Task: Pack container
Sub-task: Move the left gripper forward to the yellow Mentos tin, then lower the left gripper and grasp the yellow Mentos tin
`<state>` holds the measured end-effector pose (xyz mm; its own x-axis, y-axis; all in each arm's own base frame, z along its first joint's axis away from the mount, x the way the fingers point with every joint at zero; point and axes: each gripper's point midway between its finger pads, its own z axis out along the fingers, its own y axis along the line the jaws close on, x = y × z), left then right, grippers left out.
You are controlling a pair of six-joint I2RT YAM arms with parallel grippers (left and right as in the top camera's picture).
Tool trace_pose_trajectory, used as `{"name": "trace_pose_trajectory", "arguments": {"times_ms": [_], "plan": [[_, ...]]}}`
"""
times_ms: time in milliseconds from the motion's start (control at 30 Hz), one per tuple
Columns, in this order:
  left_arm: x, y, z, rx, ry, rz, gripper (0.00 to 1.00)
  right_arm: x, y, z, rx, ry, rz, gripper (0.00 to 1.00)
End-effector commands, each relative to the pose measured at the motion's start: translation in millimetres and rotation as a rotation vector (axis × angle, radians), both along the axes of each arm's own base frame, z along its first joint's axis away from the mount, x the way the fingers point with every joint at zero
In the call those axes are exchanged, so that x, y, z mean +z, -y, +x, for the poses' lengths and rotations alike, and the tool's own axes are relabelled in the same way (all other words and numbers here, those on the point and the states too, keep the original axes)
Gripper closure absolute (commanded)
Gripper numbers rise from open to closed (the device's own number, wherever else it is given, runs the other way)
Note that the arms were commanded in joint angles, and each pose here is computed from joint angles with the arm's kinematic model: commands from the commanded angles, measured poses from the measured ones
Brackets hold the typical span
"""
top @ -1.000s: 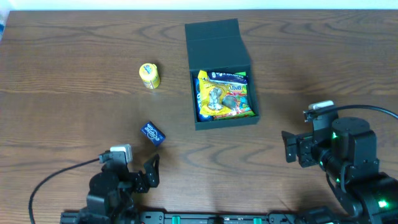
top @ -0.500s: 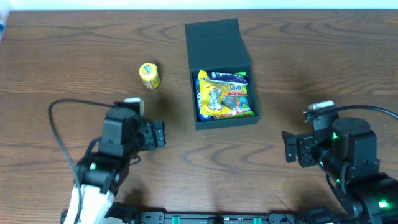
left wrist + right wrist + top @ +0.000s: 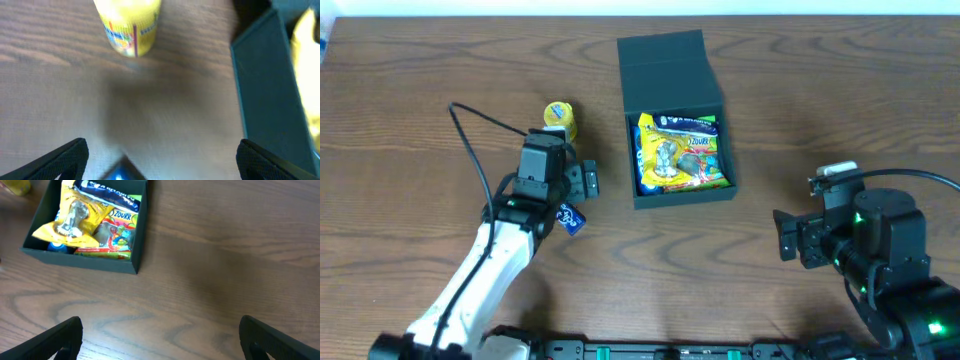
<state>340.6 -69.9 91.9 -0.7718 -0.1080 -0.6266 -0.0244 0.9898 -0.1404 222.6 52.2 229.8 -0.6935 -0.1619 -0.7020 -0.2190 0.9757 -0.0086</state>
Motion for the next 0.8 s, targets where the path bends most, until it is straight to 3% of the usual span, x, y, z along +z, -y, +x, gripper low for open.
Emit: {"name": "trace_pose_trajectory", "arguments": {"times_ms": [0, 300, 767], "plan": [[-6, -20, 16, 0.073, 0.029, 0.101, 0.05, 2, 3, 1, -0.024, 0.007, 0.004, 0.01], [-36, -23, 58, 0.099, 0.106, 0.159, 0.05, 2, 6, 2, -0.038, 0.01, -0.009, 0.01], [-50, -16, 102, 0.11, 0.264, 0.124, 0.05, -3, 9, 4, -0.049, 0.009, -0.021, 0.01]]}}
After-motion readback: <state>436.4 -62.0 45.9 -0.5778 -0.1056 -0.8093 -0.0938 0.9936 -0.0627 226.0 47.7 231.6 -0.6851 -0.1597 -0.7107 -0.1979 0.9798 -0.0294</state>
